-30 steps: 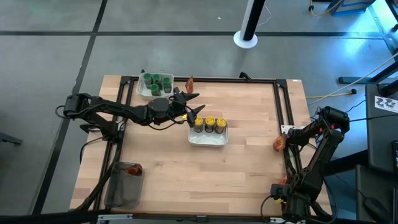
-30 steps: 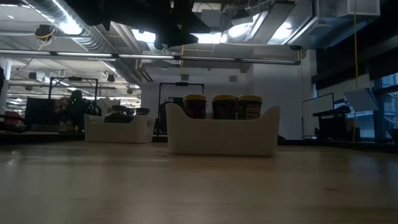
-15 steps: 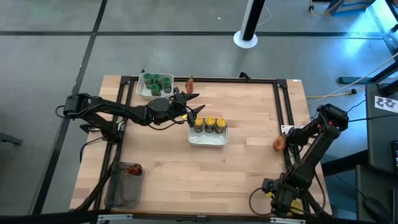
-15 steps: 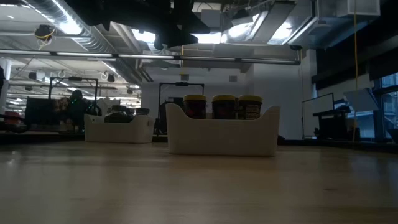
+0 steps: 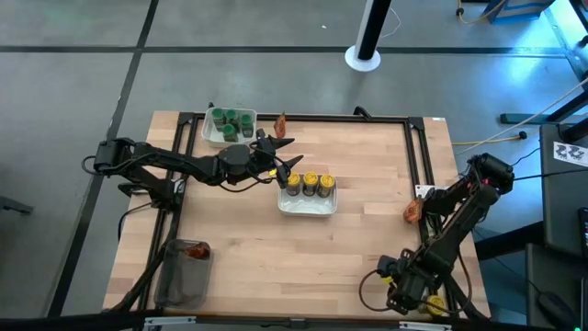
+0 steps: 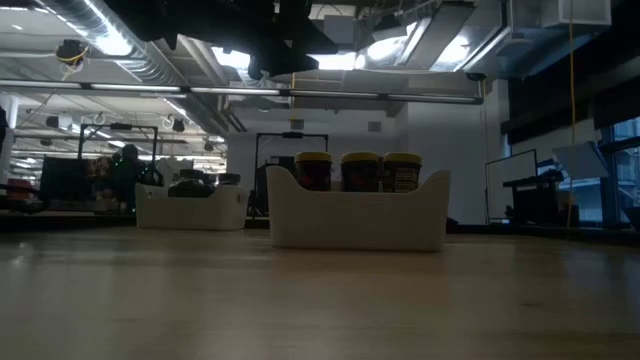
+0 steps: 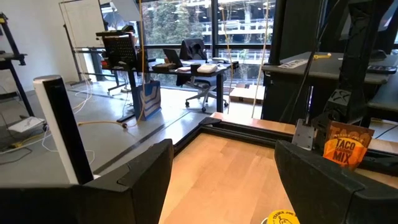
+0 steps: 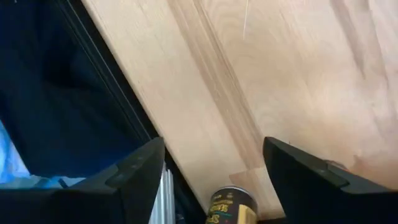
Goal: Sort spices by type
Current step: Put the yellow seasoning bottle into the bottom white bin
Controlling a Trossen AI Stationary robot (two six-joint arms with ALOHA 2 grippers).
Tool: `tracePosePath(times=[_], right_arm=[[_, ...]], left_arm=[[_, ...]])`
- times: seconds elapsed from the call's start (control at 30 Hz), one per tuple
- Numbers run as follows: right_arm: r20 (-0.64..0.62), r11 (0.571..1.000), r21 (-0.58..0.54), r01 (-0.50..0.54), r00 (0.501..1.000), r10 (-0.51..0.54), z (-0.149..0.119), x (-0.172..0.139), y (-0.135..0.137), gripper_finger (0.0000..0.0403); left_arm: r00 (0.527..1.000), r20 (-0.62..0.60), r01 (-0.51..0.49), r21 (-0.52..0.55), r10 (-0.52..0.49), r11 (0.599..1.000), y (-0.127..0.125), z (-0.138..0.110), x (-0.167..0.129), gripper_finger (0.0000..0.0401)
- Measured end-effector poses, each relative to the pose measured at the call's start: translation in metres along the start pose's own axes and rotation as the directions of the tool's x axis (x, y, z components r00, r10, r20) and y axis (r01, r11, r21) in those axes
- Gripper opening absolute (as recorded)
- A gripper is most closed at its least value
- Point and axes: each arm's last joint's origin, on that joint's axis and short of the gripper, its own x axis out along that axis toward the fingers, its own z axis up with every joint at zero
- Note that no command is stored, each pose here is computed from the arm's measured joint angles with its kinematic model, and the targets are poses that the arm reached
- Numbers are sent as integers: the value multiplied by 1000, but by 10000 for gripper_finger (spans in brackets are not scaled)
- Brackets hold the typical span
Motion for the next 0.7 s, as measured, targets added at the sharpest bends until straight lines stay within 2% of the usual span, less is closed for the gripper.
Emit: tracePosePath(times=[0.1, 0.23, 0.33, 0.5, 0.7], right_arm=[[-1, 1000, -19, 15, 1000, -15, -1, 0, -1, 295], [-18, 998, -7, 64, 998, -64, -2, 0, -6, 356], [-20, 998, -13, 59, 998, -59, -2, 0, -6, 393], [-43, 999, -15, 45, 998, -45, -2, 0, -5, 369], [22, 999, 18, 44, 999, -44, 0, 0, -4, 352]], left_arm=[[1000, 0, 0, -3, 0, 1000, 0, 0, 0, 265], [1000, 0, 0, -9, 0, 1000, 0, 0, 0, 265], [1000, 0, 0, -9, 0, 1000, 0, 0, 0, 265], [1000, 0, 0, -4, 0, 1000, 0, 0, 0, 265], [1000, 0, 0, -10, 0, 1000, 0, 0, 0, 265]])
